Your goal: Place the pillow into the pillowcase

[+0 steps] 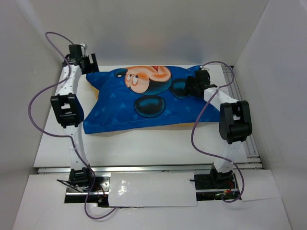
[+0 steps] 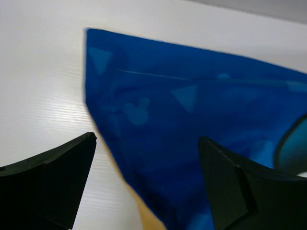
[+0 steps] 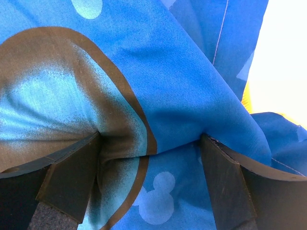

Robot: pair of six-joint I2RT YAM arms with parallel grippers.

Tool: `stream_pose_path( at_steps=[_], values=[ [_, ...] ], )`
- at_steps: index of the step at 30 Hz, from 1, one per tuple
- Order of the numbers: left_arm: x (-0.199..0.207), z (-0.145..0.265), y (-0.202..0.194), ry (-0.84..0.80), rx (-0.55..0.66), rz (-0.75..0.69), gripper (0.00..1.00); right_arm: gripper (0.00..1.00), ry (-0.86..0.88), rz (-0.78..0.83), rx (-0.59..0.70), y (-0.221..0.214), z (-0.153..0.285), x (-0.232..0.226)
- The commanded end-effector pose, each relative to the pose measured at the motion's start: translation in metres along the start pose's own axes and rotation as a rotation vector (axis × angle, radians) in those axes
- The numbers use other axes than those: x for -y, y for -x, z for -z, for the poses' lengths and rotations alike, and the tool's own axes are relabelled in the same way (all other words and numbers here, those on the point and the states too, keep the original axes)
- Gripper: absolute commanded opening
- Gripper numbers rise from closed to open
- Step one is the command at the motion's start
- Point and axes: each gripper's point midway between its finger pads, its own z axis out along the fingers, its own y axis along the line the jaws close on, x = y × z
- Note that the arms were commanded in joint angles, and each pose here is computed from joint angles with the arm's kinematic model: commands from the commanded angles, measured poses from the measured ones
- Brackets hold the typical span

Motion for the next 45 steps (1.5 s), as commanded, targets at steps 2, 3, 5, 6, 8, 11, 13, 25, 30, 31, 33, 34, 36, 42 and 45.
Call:
stream_pose_path(
  at_steps=[2,3,5,6,8,11,13,25,30,31,33,34,36,42,45],
  values=[
    [0.008,-0.005,-0.064,0.106,-0.218,0.035,1.0,0.88,-0.065,0.056,-0.058,-0.023,-0.002,0.014],
    [0.008,-0.007,-0.072,0.112,-0.236,0.063,1.0,0.88,-0.068,0.057,-0.068,-0.028,-0.003,0.016],
    [0.011,-0.005,-0.069,0.108,-0.223,0.102,1.0,0.88,-0.054,0.065,-0.084,-0.036,-0.002,0.012],
    [0.014,-0.004,-0.064,0.097,-0.213,0.117,1.0,0.88,-0.051,0.064,-0.076,-0.034,-0.003,0.011],
    [0.021,-0.008,-0.068,0.075,-0.226,0.177,1.0,0.89,-0.055,0.066,-0.087,-0.039,-0.003,0.013],
    [0.026,-0.016,-0.079,0.066,-0.253,0.24,0.99,0.89,-0.078,0.059,-0.09,-0.043,-0.004,0.017],
    [0.025,-0.016,-0.093,0.081,-0.294,0.269,0.97,0.89,-0.084,0.058,-0.078,-0.039,-0.001,0.018],
    [0.012,-0.004,-0.126,0.135,-0.383,0.285,0.91,0.9,-0.1,0.072,-0.094,-0.045,-0.001,0.023],
    [0.008,0.016,-0.105,0.133,-0.339,0.264,0.78,0.9,-0.1,0.072,-0.094,-0.045,-0.001,0.023],
    [0.006,0.017,-0.102,0.124,-0.33,0.273,0.72,0.9,-0.1,0.072,-0.094,-0.045,-0.001,0.023],
    [0.011,0.022,-0.107,0.095,-0.343,0.279,0.64,0.9,-0.1,0.072,-0.094,-0.045,-0.001,0.023],
    [0.015,0.023,-0.112,0.072,-0.356,0.284,0.64,0.9,-0.094,0.078,-0.095,-0.046,0.0,0.019],
    [0.019,0.016,-0.12,0.04,-0.356,0.289,0.57,0.9,-0.094,0.069,-0.094,-0.046,0.0,0.018],
    [0.019,0.011,-0.146,0.029,-0.412,0.358,0.0,0.9,-0.077,0.076,-0.097,-0.046,0.001,0.011],
    [-0.003,0.011,-0.126,0.048,-0.346,0.366,0.0,0.88,-0.119,0.074,-0.111,-0.051,0.0,0.019]
  ],
)
